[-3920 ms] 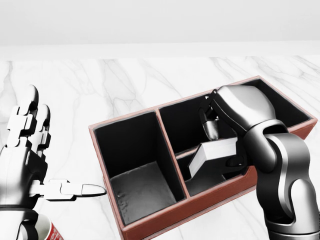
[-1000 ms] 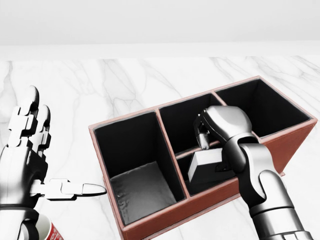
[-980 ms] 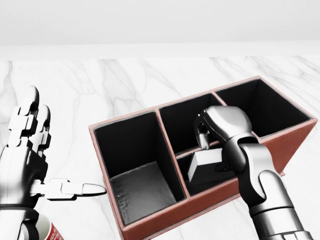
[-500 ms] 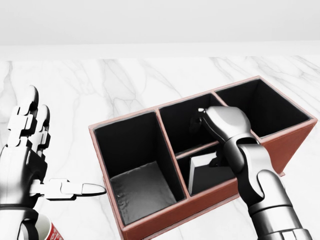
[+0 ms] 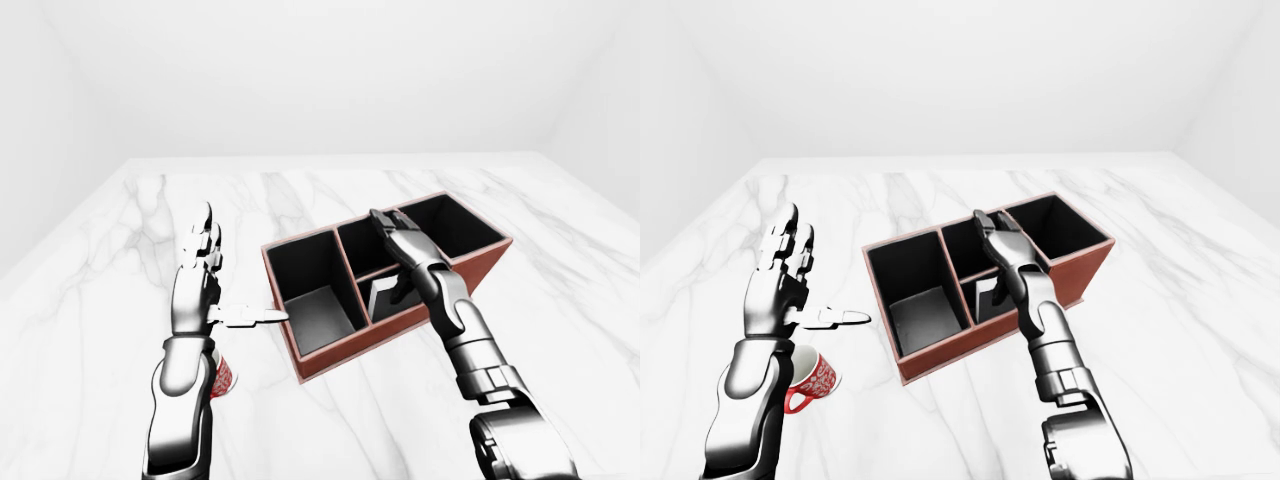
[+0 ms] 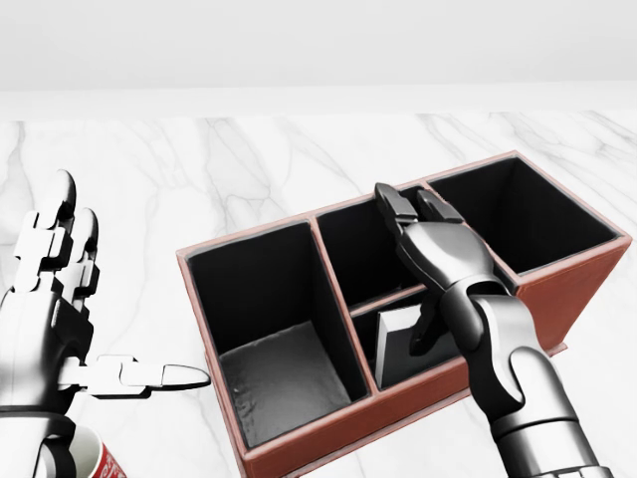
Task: Pick up the book and place it in the back compartment of the caddy.
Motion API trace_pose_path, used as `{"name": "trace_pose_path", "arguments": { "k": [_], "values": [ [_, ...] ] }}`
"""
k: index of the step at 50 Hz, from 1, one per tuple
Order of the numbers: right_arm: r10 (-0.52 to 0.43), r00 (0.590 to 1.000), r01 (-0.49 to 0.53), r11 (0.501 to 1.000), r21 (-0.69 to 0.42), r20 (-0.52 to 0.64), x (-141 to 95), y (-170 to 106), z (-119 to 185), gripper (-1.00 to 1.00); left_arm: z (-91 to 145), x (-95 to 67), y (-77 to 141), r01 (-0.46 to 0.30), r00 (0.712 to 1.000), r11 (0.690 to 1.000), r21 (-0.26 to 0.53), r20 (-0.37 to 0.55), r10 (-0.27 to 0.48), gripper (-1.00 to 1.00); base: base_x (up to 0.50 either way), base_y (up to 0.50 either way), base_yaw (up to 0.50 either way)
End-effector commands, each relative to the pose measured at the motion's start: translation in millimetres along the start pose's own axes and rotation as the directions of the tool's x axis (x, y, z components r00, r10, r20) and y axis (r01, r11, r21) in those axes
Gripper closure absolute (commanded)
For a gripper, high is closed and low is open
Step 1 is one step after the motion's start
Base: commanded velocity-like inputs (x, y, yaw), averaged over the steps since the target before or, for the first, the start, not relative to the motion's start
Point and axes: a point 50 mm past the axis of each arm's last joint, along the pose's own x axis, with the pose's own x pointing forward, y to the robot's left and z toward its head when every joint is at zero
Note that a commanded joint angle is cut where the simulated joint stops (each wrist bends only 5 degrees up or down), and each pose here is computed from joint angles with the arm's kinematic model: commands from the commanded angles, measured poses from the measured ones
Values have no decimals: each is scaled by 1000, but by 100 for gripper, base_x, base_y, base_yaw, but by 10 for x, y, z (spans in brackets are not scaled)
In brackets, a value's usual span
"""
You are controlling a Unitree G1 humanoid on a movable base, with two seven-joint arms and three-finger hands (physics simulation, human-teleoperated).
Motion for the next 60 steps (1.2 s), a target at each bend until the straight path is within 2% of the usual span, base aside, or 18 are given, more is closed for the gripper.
{"name": "trace_pose_path", "arguments": {
  "k": [1, 13, 23, 38, 47, 52, 60],
  "values": [
    [-105, 994, 105, 994, 9, -25, -85, -203, -53, -100, -4, -4, -5, 1, 1000, 1000, 1, -2, -1, -100, 0, 0, 0],
    [-139, 990, 142, 984, 105, -36, -272, -329, -27, -100, -11, -4, -13, 2, 1000, 1000, 0, -5, -2, -100, 0, 0, 0],
    [-178, 983, 181, 975, 126, -32, -429, -443, 6, -100, -3, -6, -11, 2, 1000, 1000, 1, -2, -2, -100, 0, 0, 0],
    [-272, 962, 259, 939, 226, 28, -809, -555, 96, -100, -1, -9, -4, -1, 1000, 1000, 1, -1, 1, -100, 0, 0, 0],
    [-284, 958, 262, 918, 298, 31, -949, -486, 85, -100, 1, -13, -8, -2, 1000, 1000, 10, -2, 2, -100, 0, 0, 0],
    [-332, 942, 294, 889, 351, 54, -1054, -553, 128, -100, 15, -12, -12, -2, 1000, 1000, 15, 4, 2, -100, 0, 0, 0],
    [-361, 930, 311, 871, 381, 66, -1194, -580, 148, -100, 17, -14, -13, -1, 1000, 1000, 14, 5, 1, -100, 0, 0, 0]
  ]
}}
